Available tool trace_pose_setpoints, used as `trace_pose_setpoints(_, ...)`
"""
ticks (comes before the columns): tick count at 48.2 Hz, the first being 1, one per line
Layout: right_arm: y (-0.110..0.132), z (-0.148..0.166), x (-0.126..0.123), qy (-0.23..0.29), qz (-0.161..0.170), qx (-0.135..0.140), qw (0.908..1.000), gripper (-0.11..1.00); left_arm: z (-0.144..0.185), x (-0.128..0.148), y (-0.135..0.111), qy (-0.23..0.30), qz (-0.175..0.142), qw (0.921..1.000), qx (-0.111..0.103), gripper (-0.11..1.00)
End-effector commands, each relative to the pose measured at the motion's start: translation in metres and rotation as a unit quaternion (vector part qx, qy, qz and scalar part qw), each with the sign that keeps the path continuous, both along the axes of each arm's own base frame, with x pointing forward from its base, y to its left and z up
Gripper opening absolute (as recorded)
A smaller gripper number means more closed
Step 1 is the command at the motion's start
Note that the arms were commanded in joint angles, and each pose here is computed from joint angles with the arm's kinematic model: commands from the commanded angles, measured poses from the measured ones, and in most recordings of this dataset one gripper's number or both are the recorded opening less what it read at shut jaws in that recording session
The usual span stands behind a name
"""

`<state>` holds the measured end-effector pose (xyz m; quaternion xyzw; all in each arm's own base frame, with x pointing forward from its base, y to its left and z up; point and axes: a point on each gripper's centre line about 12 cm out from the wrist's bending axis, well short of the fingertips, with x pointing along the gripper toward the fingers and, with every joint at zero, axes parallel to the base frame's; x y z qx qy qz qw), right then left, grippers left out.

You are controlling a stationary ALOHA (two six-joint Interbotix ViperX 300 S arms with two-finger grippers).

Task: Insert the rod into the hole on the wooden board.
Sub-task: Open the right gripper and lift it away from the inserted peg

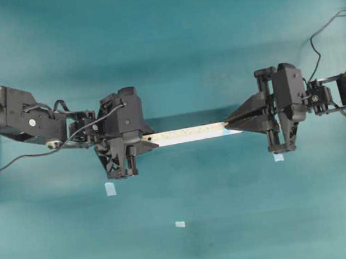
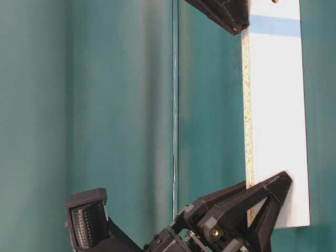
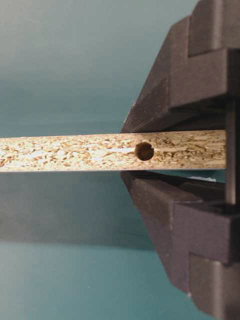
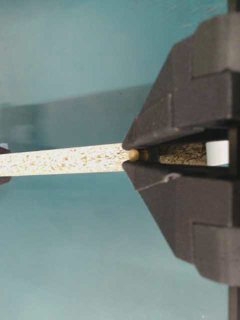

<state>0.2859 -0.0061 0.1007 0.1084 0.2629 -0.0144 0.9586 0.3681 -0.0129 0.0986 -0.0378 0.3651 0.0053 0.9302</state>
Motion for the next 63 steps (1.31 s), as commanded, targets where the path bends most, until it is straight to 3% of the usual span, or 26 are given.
trace_pose_setpoints(1,-0.001,-0.003,-0.001,0.013,-0.004,0.002,0.9999,0.1,0.008,0.003,-0.006,-0.013,-0.006,0.9999,-0.003,0.33)
trace_pose_setpoints(7,-0.001,-0.002,0.002,0.01,-0.003,0.001,0.9999,0.1,0.007,0.003,-0.006,-0.012,-0.006,0.9999,-0.003,0.33)
trace_pose_setpoints(9,-0.001,-0.001,0.003,0.008,-0.003,0.001,1.0,0.15,0.008,0.004,-0.006,-0.013,-0.006,0.9999,-0.003,0.33)
trace_pose_setpoints(20,-0.001,0.013,0.008,0.0,-0.001,-0.007,1.0,0.75,0.008,0.004,-0.007,-0.013,-0.007,0.9999,-0.003,0.33)
trace_pose_setpoints(22,-0.001,0.016,0.007,-0.001,-0.001,-0.008,1.0,0.8,0.007,0.003,-0.006,-0.012,-0.006,0.9999,-0.003,0.33)
trace_pose_setpoints(40,-0.002,0.048,0.002,-0.036,-0.004,-0.014,0.9993,0.81,0.006,0.002,-0.006,-0.011,-0.006,0.9999,-0.003,0.33)
trace_pose_setpoints(56,-0.002,0.053,0.0,-0.036,-0.005,-0.014,0.9993,0.81,0.004,-0.001,-0.006,-0.002,0.005,0.9999,-0.014,0.33)
trace_pose_setpoints(58,-0.002,0.052,0.0,-0.035,-0.005,-0.014,0.9993,0.81,0.003,-0.001,-0.006,0.001,0.006,0.9999,-0.016,0.4)
trace_pose_setpoints(63,-0.002,0.052,0.0,-0.034,-0.005,-0.015,0.9993,0.81,0.004,-0.001,-0.007,0.001,0.005,0.9999,-0.015,0.71)
